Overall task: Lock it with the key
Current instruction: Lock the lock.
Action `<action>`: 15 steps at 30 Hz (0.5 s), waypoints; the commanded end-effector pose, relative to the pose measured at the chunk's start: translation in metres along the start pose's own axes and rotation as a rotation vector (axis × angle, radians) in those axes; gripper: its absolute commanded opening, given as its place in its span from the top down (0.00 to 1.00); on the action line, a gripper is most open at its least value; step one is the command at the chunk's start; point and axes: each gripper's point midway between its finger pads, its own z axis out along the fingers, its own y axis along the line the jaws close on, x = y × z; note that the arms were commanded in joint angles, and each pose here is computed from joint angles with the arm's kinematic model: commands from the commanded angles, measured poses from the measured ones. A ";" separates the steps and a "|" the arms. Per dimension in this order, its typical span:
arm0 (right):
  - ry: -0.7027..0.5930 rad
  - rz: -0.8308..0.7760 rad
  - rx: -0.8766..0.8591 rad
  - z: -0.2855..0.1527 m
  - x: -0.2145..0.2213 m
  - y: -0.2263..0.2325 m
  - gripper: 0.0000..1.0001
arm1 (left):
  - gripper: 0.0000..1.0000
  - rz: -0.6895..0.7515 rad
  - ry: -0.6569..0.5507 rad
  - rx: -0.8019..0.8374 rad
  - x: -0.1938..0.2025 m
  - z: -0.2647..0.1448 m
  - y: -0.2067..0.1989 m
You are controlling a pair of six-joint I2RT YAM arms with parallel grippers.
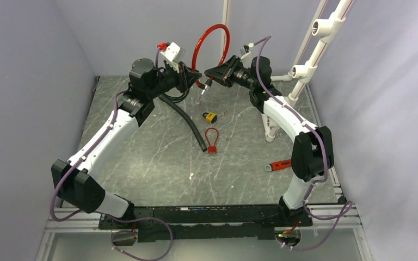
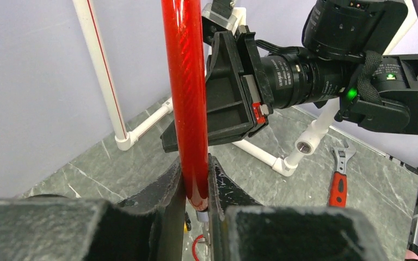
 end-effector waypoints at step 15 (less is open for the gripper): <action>-0.009 -0.141 -0.237 -0.009 -0.002 0.080 1.00 | 0.73 -0.145 0.241 0.071 0.054 0.012 -0.004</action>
